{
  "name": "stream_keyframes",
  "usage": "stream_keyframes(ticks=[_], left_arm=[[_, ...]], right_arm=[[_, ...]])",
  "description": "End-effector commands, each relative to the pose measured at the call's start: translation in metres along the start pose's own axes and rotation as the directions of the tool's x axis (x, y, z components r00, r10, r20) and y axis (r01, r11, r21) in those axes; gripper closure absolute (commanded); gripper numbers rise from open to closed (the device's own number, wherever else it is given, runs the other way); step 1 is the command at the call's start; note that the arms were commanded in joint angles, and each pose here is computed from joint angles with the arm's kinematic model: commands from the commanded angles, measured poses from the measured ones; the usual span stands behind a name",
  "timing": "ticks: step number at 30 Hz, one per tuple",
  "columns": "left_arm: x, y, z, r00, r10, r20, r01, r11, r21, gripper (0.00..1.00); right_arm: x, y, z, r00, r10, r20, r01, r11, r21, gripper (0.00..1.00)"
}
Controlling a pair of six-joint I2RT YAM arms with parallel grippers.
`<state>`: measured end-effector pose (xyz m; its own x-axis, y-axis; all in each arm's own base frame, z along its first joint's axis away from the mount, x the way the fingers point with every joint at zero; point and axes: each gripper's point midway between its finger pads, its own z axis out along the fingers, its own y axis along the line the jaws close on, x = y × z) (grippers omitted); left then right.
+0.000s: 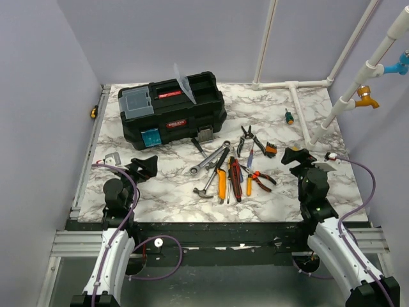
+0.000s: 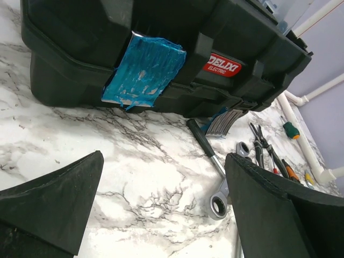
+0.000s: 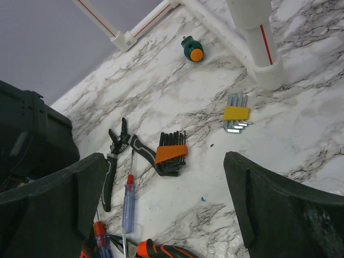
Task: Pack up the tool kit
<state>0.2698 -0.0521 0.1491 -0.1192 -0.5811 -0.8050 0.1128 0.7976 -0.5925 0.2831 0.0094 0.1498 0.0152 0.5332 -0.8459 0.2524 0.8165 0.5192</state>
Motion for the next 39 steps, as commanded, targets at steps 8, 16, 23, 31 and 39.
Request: stream_keyframes(ticks=[8, 16, 23, 31, 39], left_arm=[[-0.008, 0.006, -0.007, 0.998, 0.042, 0.043, -0.041, 0.999, -0.033, 0.02], [-0.003, 0.005, -0.010, 0.998, 0.043, 0.034, -0.043, 0.999, -0.018, 0.01], [-0.007, -0.006, -0.013, 0.996, 0.073, 0.059, -0.075, 0.996, 0.045, 0.02], [-0.041, -0.024, -0.019, 0.995, -0.047, 0.086, 0.048, 0.999, -0.001, 0.01], [-0.072, -0.025, -0.017, 0.988, -0.072, 0.137, 0.084, 0.992, -0.089, 0.01]], right_arm=[[0.010, -0.010, 0.002, 1.000, 0.010, -0.012, -0.009, 0.999, 0.038, 0.00], [0.012, -0.006, 0.003, 1.000, 0.012, -0.019, -0.012, 1.000, 0.017, 0.00], [0.018, 0.007, 0.003, 0.999, -0.007, -0.052, 0.004, 0.998, -0.059, 0.00], [0.017, 0.070, 0.000, 0.987, -0.057, -0.150, 0.006, 0.948, -0.319, 0.00], [0.019, 0.119, 0.001, 0.966, -0.087, -0.243, -0.041, 0.878, -0.476, 0.00]])
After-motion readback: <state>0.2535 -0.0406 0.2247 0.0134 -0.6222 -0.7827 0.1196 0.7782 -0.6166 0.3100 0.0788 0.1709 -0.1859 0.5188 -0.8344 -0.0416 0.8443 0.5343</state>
